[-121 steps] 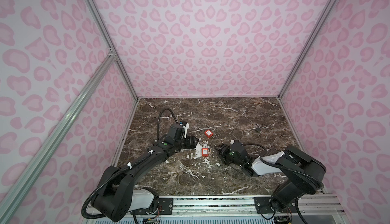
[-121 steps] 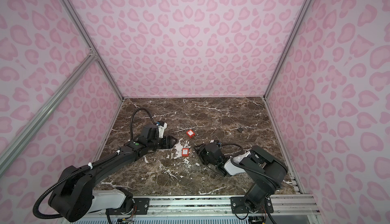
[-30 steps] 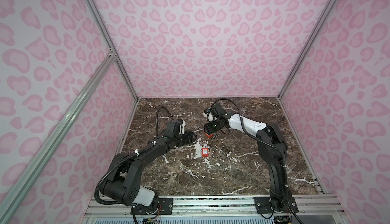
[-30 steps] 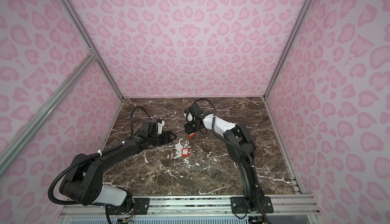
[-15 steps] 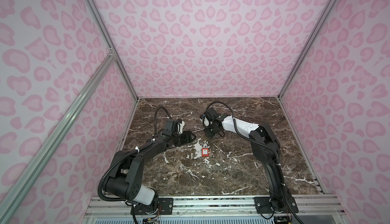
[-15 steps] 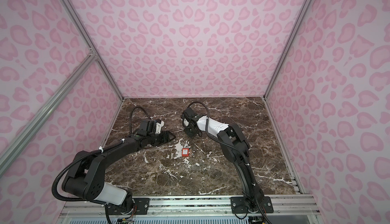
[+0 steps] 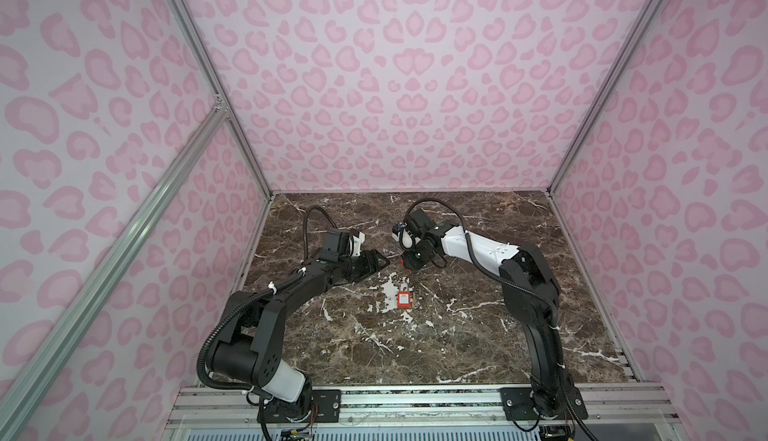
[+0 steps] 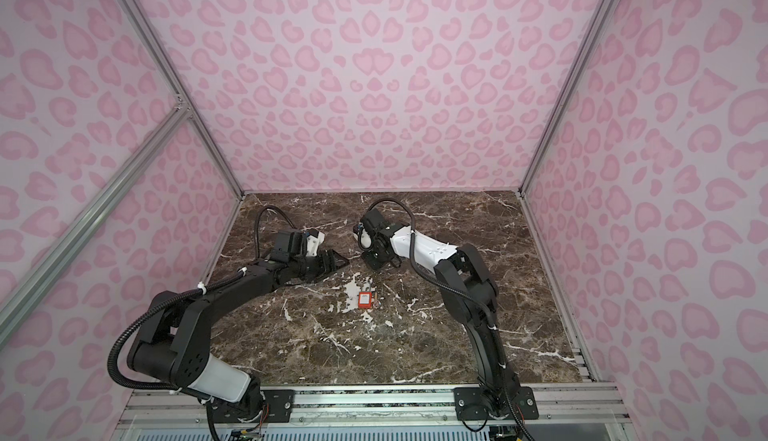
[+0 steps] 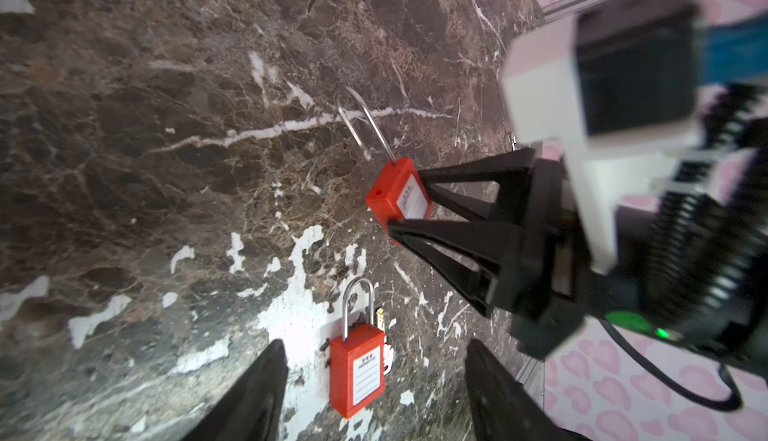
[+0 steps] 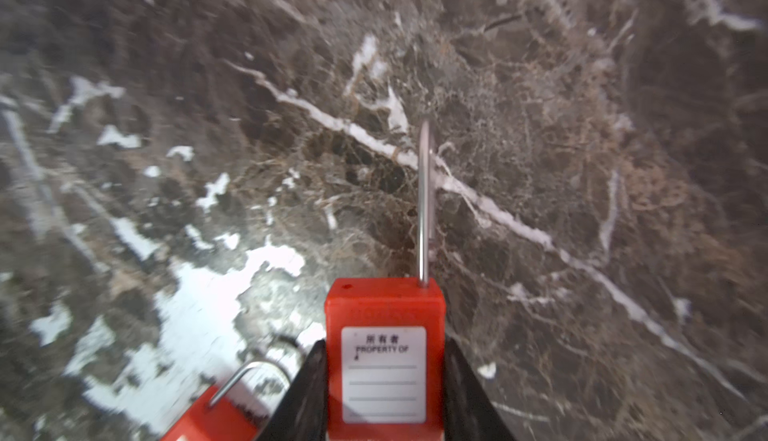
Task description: Lock with the key
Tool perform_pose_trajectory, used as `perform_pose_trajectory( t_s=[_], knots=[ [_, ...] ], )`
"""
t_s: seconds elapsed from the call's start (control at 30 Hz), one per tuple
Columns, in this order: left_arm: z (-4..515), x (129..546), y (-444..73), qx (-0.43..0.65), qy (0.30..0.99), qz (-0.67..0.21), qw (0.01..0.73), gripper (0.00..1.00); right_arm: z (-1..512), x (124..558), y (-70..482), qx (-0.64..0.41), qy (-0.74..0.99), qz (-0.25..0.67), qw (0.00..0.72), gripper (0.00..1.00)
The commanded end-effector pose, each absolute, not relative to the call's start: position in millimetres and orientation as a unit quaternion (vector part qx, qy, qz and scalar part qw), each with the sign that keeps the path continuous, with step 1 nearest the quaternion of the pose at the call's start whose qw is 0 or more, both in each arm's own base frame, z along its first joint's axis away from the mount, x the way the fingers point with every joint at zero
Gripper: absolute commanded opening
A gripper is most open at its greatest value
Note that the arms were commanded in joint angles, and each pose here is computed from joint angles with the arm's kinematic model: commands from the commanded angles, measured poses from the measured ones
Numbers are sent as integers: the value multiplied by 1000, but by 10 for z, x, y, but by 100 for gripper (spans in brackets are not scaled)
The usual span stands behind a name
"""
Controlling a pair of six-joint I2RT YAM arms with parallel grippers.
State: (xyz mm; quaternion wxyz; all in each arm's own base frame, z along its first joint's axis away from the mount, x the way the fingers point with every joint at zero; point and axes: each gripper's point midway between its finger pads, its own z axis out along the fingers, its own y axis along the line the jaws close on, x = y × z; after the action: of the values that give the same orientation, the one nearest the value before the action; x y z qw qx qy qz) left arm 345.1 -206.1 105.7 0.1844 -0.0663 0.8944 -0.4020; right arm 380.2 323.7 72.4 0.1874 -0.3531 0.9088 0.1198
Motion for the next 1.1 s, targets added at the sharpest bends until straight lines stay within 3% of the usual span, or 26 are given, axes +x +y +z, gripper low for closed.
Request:
perform_pose_trajectory(
  t_s=[0.0,0.4,1.07],
  knots=[
    [1183,3554,-2151,-70,878,-431,193,69,951,3700,3319,-361,894,162,211,30],
    [1387,3617,-2659,-35,847,-502,170,62,1245,3434,3415,-356,877,226,229,31],
    [1439,3521,-2704,-28,853,-498,155,18,1549,3481,3617,-353,859,266,259,31]
  ],
)
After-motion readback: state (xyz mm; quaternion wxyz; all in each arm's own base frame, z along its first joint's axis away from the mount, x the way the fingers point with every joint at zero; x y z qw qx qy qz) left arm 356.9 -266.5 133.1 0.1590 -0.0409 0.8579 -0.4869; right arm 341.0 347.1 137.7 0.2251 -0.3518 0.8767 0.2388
